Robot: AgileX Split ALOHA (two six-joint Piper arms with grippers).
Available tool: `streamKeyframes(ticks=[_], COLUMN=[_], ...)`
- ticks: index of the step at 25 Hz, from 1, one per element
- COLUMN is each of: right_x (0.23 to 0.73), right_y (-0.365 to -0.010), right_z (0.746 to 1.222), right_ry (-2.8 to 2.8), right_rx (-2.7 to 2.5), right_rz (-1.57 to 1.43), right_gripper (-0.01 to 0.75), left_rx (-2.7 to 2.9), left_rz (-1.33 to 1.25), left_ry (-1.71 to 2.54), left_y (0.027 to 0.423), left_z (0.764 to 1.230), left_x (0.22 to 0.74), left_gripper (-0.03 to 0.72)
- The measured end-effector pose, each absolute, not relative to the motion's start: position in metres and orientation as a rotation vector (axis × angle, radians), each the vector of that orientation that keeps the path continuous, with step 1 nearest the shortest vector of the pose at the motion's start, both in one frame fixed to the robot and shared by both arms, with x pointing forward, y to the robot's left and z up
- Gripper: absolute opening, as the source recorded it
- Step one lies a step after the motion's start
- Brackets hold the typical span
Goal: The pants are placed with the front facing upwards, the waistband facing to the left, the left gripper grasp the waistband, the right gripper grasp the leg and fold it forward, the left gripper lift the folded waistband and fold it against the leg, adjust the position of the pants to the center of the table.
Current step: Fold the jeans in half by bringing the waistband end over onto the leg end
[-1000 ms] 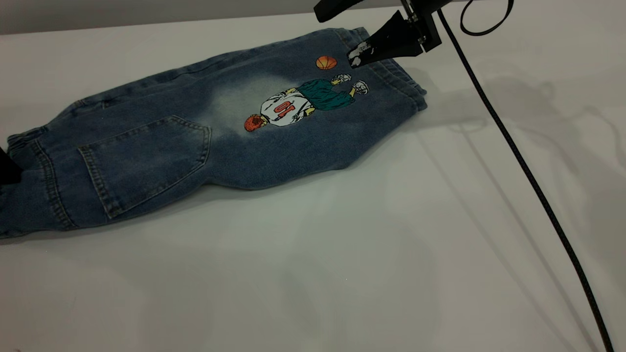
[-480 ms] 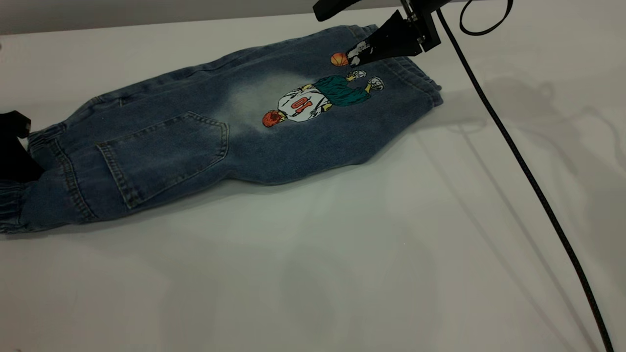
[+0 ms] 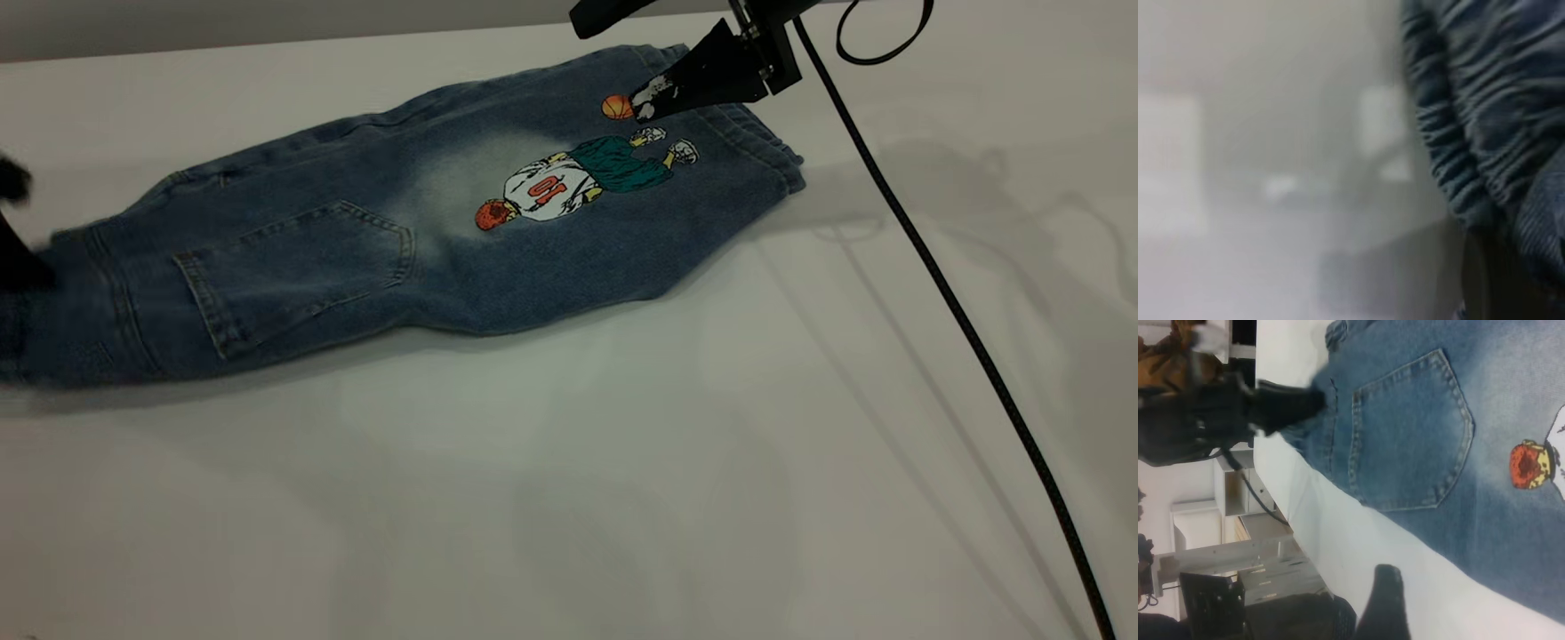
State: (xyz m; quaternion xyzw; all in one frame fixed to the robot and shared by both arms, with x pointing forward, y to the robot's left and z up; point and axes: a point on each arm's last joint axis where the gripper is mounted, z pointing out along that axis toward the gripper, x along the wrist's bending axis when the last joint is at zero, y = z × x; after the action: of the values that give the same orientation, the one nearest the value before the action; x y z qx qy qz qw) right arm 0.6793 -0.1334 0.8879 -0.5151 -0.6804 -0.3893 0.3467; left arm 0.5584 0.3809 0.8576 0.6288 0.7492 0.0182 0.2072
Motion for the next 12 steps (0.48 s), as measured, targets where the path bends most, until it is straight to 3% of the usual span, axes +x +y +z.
streamKeyframes(ticks=[6, 12], right_x=[0.680, 0.666], right_y=[-0.126, -0.083], right_z=[0.893, 0.895], right_ry=[-1.702, -1.667], right_rx=[-1.335, -1.263], right_rz=[-1.061, -1.060], right_gripper=[0.547, 0.547], left_rx=[1.706, 1.666], left_rz=[0.093, 0.129], left_ry=[2.012, 1.953], left_y=[0.375, 0.370], left_z=[0.903, 0.941], left_x=[0.557, 0.552], left_gripper=[0.106, 0.106])
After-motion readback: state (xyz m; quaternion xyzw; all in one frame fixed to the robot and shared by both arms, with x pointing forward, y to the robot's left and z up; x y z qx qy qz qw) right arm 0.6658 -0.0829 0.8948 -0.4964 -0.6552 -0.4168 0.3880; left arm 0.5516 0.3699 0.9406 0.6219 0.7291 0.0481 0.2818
